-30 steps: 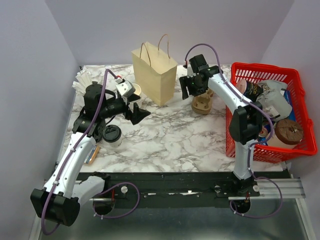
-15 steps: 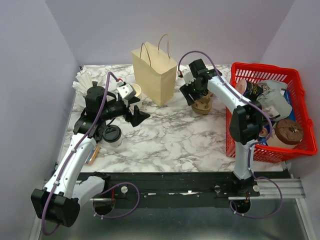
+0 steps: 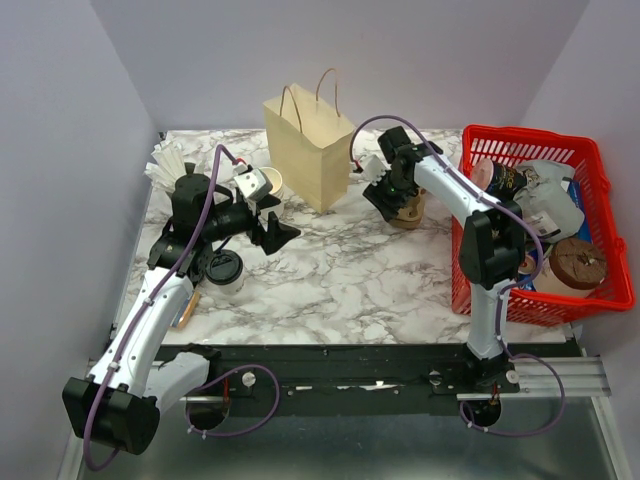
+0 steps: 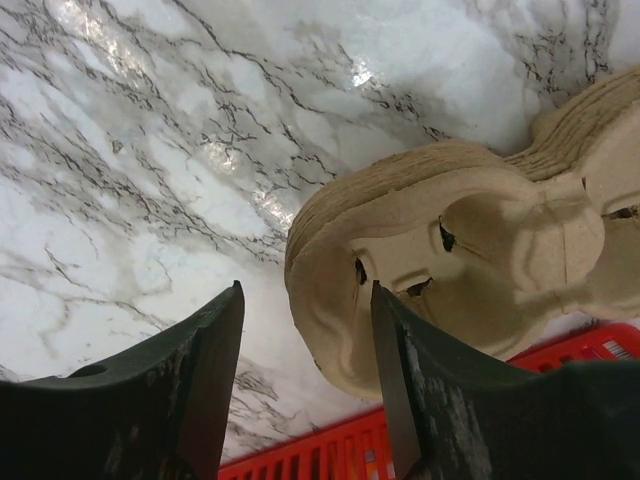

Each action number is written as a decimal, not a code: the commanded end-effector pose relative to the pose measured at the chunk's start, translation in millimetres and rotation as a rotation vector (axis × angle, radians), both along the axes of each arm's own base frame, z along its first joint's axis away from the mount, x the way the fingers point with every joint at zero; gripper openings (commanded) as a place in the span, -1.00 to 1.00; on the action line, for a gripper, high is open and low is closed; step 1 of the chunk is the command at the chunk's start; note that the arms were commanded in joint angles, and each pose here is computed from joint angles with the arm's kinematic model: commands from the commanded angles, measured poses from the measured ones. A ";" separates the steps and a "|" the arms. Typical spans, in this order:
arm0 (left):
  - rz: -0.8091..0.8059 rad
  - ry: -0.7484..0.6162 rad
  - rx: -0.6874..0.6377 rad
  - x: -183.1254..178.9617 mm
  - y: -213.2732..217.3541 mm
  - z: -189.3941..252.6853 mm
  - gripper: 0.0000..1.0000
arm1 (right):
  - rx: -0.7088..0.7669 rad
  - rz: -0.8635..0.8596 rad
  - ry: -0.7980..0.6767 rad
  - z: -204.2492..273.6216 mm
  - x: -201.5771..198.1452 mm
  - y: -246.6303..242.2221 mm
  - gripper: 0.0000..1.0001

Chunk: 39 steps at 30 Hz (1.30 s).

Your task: Pack the takeout coffee

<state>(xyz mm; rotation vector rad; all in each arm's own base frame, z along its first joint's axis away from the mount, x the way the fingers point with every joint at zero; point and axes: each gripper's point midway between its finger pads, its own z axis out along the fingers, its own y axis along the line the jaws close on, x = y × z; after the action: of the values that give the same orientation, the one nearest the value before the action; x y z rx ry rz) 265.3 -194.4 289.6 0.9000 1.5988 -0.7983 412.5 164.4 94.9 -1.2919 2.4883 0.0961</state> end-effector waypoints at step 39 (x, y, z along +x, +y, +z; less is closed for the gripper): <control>0.020 -0.002 -0.034 7.0 -1.0 -0.5 0.97 | -0.073 0.090 -0.148 26.2 13.1 -17.9 -0.56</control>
<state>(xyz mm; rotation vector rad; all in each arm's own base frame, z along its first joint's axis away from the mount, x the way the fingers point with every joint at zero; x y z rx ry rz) 268.7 -196.1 289.0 0.8740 1.5977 -0.8152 413.2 157.3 93.1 -1.4025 2.4212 0.0444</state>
